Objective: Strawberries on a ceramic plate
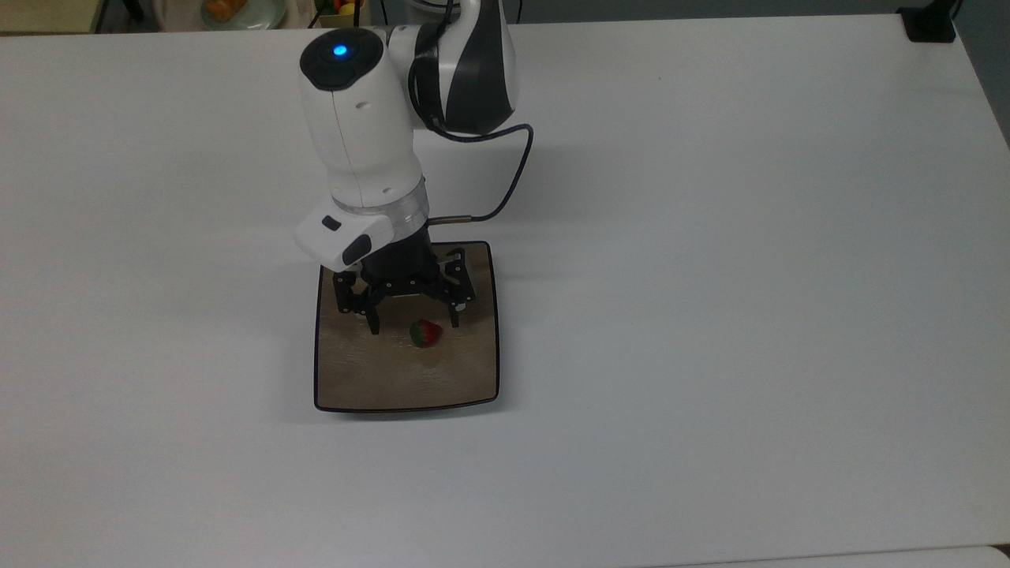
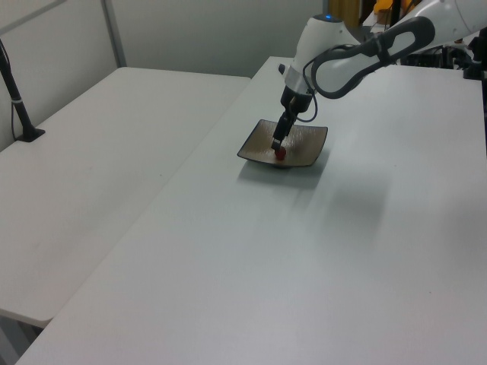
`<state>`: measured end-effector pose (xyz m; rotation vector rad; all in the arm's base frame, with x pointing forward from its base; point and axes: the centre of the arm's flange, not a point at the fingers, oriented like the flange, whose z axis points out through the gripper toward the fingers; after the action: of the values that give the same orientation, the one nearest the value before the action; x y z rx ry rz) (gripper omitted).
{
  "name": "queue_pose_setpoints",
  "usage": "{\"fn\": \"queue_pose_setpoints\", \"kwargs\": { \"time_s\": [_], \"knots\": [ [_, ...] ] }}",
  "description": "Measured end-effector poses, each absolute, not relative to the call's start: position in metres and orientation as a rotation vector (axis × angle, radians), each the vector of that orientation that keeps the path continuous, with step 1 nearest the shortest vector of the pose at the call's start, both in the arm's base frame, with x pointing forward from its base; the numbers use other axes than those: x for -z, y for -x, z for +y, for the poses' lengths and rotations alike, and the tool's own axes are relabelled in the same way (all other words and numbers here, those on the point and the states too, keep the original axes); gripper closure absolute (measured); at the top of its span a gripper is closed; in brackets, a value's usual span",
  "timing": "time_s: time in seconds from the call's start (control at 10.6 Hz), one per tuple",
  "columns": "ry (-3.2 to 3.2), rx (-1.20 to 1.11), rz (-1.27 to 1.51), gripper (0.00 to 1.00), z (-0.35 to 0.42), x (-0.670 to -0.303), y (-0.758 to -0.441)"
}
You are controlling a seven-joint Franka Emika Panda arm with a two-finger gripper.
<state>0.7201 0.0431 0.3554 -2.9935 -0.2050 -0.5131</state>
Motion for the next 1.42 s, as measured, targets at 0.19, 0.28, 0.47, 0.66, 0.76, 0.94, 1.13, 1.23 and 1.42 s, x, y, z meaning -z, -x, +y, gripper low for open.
{"fn": "queue_pose_setpoints", "kwargs": {
  "time_s": [0.19, 0.28, 0.47, 0.66, 0.76, 0.94, 1.13, 1.23, 1.42],
  "knots": [
    [3.005, 0.427, -0.230, 0.00, 0.042, -0.392, -0.709],
    [3.031, 0.349, -0.264, 0.00, 0.039, -0.424, -0.697],
    [3.059, 0.198, -0.288, 0.00, 0.030, -0.494, -0.664],
    [3.060, 0.102, -0.288, 0.00, 0.023, -0.552, -0.629],
    [3.058, 0.069, -0.291, 0.00, 0.023, -0.575, -0.612],
    [3.061, 0.049, -0.220, 0.00, 0.028, -0.604, -0.590],
    [3.063, 0.025, -0.170, 0.00, 0.033, -0.625, -0.571],
    [3.062, 0.024, -0.177, 0.00, 0.036, -0.633, -0.564],
    [3.061, 0.026, -0.193, 0.00, 0.045, -0.636, -0.556]
  ]
}}
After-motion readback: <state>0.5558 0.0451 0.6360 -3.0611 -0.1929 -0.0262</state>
